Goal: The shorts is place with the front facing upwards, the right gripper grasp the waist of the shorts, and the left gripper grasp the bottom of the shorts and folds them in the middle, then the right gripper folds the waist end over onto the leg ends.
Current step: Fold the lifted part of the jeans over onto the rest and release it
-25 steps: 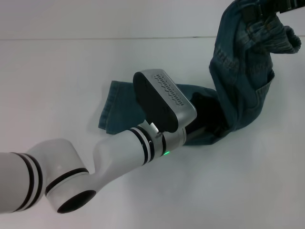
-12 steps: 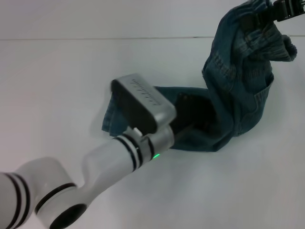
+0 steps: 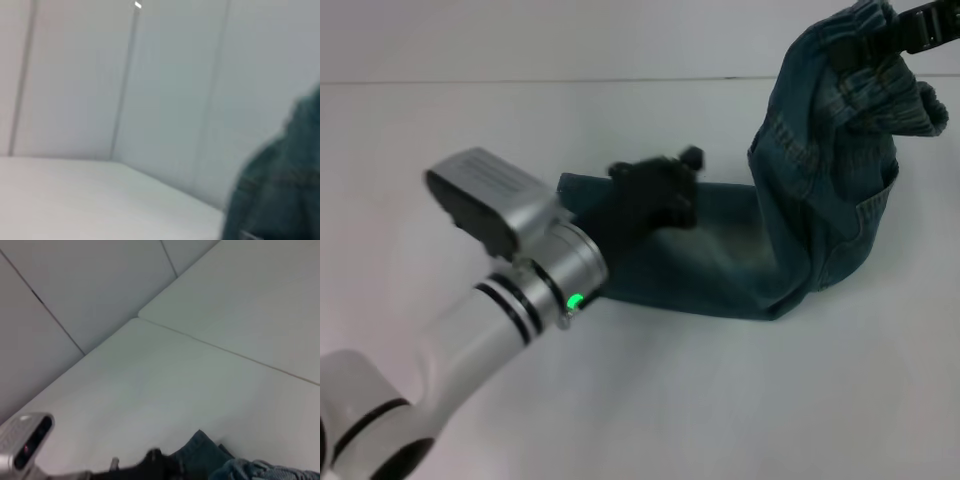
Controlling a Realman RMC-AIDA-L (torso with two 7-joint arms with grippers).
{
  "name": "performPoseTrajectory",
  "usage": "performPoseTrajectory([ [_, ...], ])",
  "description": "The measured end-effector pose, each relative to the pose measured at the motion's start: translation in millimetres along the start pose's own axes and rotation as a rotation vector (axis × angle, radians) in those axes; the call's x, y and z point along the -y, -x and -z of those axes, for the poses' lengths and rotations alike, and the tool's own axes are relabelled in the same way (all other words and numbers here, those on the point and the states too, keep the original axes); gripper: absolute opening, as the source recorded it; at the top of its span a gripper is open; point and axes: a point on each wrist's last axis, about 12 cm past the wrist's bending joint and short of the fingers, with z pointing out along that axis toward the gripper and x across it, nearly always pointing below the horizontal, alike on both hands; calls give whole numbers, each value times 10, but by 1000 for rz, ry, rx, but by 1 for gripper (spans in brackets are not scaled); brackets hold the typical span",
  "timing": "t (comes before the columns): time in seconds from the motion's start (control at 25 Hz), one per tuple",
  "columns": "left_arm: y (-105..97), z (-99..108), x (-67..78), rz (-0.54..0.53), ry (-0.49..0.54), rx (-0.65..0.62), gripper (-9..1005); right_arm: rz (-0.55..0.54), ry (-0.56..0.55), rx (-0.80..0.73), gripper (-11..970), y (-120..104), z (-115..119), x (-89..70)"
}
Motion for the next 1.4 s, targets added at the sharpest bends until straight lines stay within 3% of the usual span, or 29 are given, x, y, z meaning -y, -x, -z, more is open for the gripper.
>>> performPoseTrajectory([
  [0.36,189,454,-631,153,198,202,1,111,30,-49,121,-25,-96,-23],
  [0.6,172,820,-892,149,340,260,1,279,109,-172,130,-24,-365,-142],
  [1.0,70,1181,-959,174,446,312,1,446,227,-294,145,82,-855,-326],
  [1.4,44,1270,-953,205,452,329,0,560,248,-388,160,82,-1314,-460],
])
